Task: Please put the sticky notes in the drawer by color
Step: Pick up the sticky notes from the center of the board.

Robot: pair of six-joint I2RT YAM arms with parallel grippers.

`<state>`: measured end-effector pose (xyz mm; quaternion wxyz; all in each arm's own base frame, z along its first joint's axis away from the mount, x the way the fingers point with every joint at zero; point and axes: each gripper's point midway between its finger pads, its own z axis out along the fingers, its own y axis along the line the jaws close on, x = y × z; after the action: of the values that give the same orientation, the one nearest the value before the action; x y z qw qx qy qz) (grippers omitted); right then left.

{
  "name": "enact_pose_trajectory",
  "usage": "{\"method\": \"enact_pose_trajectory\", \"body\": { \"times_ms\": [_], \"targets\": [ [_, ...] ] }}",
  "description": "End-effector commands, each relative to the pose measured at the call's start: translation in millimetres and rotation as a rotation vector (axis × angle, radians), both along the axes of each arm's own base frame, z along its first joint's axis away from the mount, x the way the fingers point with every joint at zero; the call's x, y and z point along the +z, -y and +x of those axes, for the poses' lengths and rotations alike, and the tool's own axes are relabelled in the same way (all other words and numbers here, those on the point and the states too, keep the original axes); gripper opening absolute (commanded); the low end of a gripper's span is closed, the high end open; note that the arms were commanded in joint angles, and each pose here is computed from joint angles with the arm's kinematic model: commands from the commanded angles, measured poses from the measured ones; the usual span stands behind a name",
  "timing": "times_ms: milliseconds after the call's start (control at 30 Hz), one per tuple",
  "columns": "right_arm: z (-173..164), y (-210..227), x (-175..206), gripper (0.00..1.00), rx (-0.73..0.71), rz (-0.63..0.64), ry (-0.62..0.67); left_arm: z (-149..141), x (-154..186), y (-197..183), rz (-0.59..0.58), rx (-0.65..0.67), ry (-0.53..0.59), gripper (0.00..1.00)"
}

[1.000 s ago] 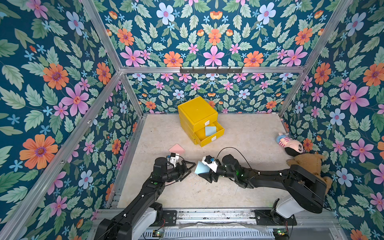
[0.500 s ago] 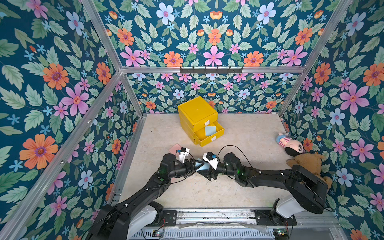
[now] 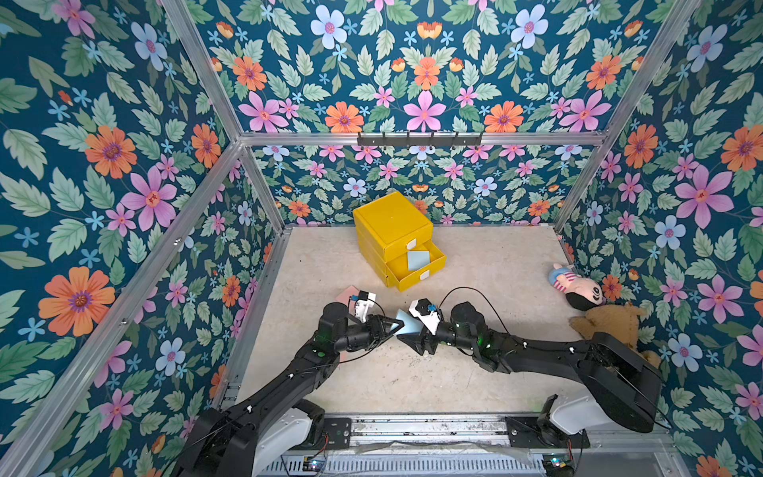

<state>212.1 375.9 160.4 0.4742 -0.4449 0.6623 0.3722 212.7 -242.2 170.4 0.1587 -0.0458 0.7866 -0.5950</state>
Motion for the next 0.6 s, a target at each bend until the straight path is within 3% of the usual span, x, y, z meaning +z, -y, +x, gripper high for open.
{"method": "enact_pose_trajectory", "body": {
  "times_ms": [0,100,233,333,567],
  "targets": [
    [1.2,-2.0,4.8,0.78,-0.002,0.014,0.007,1.9,5.5,1.6,-0.003,-0.011,0.030,0.21],
    [1.6,-2.2,6.7,0.80,-0.004,0.017,0.005,3.3,10.4,2.7,-0.009,-0.013,0.039,0.11],
    [-4.3,-1.0,13.6,0.93,0.018,0.032,-0.008,5.5,19.0,2.7,-0.012,-0.012,0.066,0.00],
    [-9.2,5.4,32.7,0.99,0.027,0.100,-0.055,11.3,22.2,-0.2,0.011,-0.020,0.106,0.00],
    [8.9,57.7,102.1,0.99,-0.032,0.484,-0.438,22.8,54.3,11.3,0.025,-0.146,0.321,0.00]
  ]
}}
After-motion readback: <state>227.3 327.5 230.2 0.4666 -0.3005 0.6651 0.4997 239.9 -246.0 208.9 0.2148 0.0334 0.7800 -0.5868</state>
